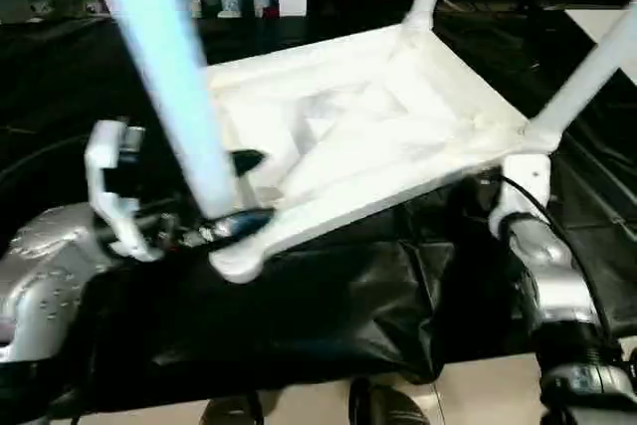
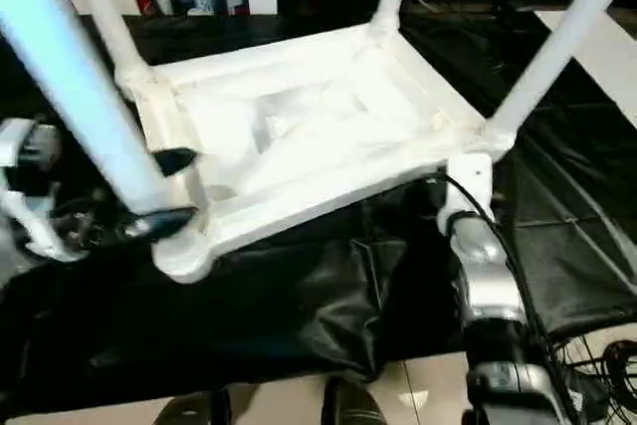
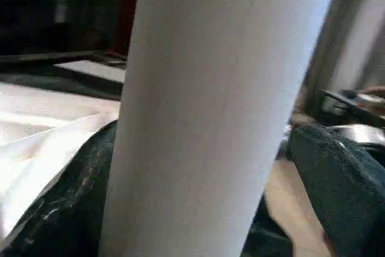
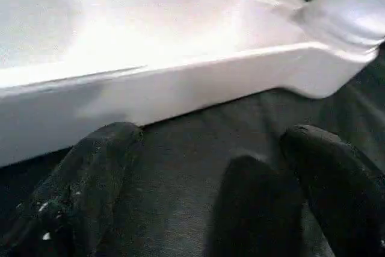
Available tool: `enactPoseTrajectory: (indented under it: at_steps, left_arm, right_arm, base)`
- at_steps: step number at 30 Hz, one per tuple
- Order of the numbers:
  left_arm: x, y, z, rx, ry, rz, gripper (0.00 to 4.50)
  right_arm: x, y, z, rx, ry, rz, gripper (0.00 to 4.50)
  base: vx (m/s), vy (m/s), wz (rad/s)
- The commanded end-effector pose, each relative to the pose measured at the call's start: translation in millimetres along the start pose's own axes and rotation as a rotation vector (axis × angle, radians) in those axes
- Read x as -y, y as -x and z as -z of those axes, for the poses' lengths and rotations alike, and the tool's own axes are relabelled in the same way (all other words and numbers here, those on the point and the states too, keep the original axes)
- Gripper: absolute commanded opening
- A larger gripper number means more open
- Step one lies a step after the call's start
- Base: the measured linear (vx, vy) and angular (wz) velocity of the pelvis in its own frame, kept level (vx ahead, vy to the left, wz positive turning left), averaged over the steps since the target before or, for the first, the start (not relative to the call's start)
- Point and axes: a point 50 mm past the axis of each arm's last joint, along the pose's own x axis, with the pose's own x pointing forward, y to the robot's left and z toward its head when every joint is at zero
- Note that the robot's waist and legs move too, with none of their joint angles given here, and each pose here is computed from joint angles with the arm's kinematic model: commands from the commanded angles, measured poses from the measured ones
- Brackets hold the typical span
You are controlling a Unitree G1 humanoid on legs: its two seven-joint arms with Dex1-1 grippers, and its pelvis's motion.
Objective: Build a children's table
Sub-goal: Rotate table base
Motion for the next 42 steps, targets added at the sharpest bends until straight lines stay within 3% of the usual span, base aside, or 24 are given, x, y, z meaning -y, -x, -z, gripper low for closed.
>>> enactPoseTrajectory:
  at_steps: [1, 6, 8, 11, 13, 18, 22, 30, 37, 42]
  left_arm:
    - [8.7, -18.5, -4.2, 0.001, -0.025, 0.099, 4.49]
    - [15.6, -41.4, -3.5, 0.024, -0.021, 0.192, 4.49]
    - [18.9, -59.4, -0.8, 0.034, -0.017, 0.248, 4.49]
    - [19.8, -66.6, 0.2, 0.037, -0.015, 0.266, 4.49]
    - [21.8, -78.2, 2.4, 0.046, -0.007, 0.298, 4.49]
    - [21.5, -86.4, 4.7, 0.049, -0.008, 0.306, 4.49]
    - [16.9, -100.1, 12.0, 0.036, -0.025, 0.284, 4.49]
    - [17.6, -112.8, 16.6, 0.033, -0.040, 0.288, 4.49]
    - [17.5, -120.9, 18.8, 0.044, -0.046, 0.299, 4.49]
    - [14.3, -123.2, 21.2, 0.040, -0.066, 0.273, 4.49]
  right_arm:
    - [-11.3, -2.9, -2.6, 0.003, 0.006, -0.063, 4.49]
    - [-23.7, -5.9, -9.6, 0.021, 0.011, -0.128, 4.49]
    - [-38.5, -5.5, -12.2, 0.026, 0.014, -0.224, 4.49]
    - [-45.5, -5.5, -12.5, 0.028, 0.013, -0.272, 4.49]
    - [-59.7, -4.3, -12.3, 0.035, 0.007, -0.361, 4.49]
    - [-72.6, -1.8, -12.2, 0.037, 0.012, -0.431, 4.49]
    - [-99.2, 5.1, -14.1, 0.051, 0.014, -0.580, 4.49]
    - [-125.6, 17.1, -17.6, 0.086, 0.020, -0.787, 4.49]
    - [-144.6, 28.2, -19.9, 0.117, 0.047, -0.946, 4.49]
    - [-149.7, 30.0, -20.0, 0.126, 0.075, -0.968, 4.49]
  base:
    - [0.000, 0.000, 0.00]
    - [0.000, 0.000, 0.00]
    - [0.000, 0.000, 0.00]
    - [0.000, 0.000, 0.00]
    - [0.000, 0.000, 0.00]
    - [0.000, 0.000, 0.00]
    - [0.000, 0.000, 0.00]
    - [0.000, 0.000, 0.00]
    - [0.000, 0.000, 0.00]
    - [0.000, 0.000, 0.00]
